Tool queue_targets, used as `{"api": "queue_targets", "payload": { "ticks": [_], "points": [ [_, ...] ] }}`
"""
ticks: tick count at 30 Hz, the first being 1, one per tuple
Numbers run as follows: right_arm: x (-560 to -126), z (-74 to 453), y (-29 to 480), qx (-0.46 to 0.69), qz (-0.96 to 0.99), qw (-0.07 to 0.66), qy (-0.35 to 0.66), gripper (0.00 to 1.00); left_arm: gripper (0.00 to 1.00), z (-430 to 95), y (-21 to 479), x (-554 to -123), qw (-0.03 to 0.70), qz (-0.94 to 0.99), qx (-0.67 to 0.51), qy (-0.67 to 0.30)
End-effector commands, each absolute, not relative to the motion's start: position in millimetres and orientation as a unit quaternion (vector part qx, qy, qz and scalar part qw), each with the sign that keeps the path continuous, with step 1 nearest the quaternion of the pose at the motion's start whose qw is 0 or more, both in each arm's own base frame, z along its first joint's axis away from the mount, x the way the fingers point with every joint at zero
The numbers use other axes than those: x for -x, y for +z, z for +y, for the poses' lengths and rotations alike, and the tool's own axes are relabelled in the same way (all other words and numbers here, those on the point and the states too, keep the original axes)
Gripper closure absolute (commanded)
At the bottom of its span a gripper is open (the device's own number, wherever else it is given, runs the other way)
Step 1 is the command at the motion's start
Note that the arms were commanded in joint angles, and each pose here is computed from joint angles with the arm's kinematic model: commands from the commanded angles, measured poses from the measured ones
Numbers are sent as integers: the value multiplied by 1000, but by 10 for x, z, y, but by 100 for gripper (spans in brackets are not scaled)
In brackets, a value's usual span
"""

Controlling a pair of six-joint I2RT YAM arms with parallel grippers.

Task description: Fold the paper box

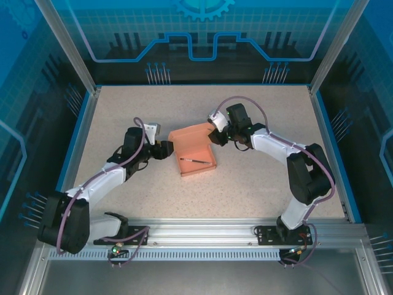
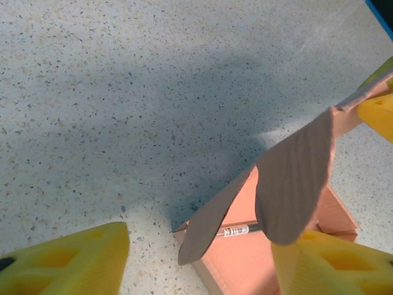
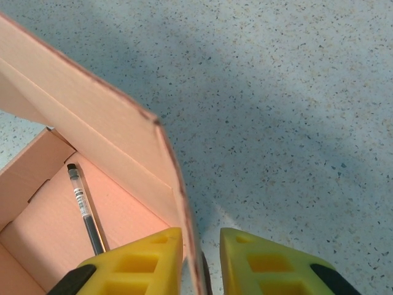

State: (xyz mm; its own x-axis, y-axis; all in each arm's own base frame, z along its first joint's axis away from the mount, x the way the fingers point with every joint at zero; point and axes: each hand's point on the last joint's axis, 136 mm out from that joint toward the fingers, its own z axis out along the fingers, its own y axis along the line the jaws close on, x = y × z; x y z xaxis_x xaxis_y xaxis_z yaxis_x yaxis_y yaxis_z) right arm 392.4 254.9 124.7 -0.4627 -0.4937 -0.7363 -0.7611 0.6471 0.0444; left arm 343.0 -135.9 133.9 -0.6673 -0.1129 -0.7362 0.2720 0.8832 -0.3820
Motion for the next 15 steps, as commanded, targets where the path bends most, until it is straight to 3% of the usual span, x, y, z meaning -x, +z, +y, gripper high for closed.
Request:
{"api": "queue_targets", "payload": {
  "ticks": [1,15],
  "points": [
    [-3909,2645,1284,392,826,354,195,77,41,-1407,1377,-3514,405,884,-67,-225],
    [-3891,2650,1274,397,827,350,190,81,60,-1532,1270,-3574,386,892,-93,-216]
  ]
}}
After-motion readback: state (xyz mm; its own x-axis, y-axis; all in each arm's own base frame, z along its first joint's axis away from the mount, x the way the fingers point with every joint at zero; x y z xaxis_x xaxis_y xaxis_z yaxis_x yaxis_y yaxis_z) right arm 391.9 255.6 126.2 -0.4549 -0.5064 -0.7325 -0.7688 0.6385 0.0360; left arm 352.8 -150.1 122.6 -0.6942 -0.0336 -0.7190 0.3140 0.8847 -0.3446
